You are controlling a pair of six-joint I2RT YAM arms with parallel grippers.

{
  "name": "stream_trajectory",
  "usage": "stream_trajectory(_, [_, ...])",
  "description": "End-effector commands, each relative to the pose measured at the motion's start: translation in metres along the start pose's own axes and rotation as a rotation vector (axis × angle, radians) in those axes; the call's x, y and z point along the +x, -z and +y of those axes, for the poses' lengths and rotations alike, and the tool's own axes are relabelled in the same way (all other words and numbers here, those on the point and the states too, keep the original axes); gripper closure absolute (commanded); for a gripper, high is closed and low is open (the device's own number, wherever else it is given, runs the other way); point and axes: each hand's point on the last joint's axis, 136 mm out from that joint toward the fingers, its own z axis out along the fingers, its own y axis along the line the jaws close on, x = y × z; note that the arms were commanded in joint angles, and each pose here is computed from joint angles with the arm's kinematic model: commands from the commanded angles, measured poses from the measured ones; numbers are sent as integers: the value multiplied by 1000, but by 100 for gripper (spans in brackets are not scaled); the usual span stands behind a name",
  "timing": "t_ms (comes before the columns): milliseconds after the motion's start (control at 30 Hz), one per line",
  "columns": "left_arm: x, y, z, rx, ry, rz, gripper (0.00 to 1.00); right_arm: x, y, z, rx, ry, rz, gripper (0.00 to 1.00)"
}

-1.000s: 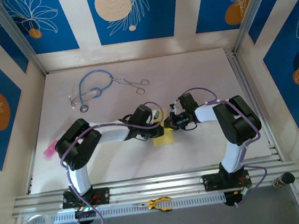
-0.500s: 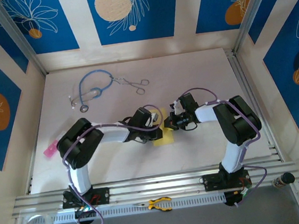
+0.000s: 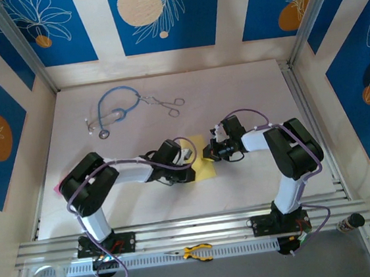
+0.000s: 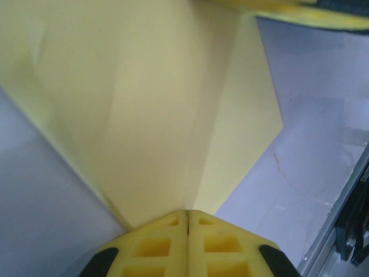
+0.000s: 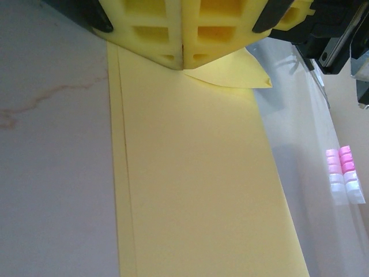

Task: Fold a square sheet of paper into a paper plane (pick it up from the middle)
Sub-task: Fold the triangle a second time at the center of the table, then turn over the paper at the center of the table.

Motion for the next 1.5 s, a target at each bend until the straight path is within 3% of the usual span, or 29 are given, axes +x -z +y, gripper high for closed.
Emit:
stream_trajectory(0, [33,9,13,-28,35,106,97,14,-5,-34,108,-58,24,100])
stream_trajectory(333, [-39,44,-25,70,4,-139,96,13,-4,-27,105,-43,26,100])
stream_trajectory(600, [-75,26,-2,-16,39,-146,98,12,-2,-22,96,-36,28,100])
stream_trajectory(933, [-48,6,45,-150,88,-65,100,0,17,19,15,-5,19,98])
stream_trajectory(1100, [-32,2,47,-139,101,-37,100,14,44,27,89,-38,8,86])
stream_trajectory(1300, [-25,7,45,-130,109,-51,100,48,53,17,114,-138,51,62])
stream_trajectory(1467, [-28,11,42,-132,97,-57,100,64,43,9,146,-173,79,59])
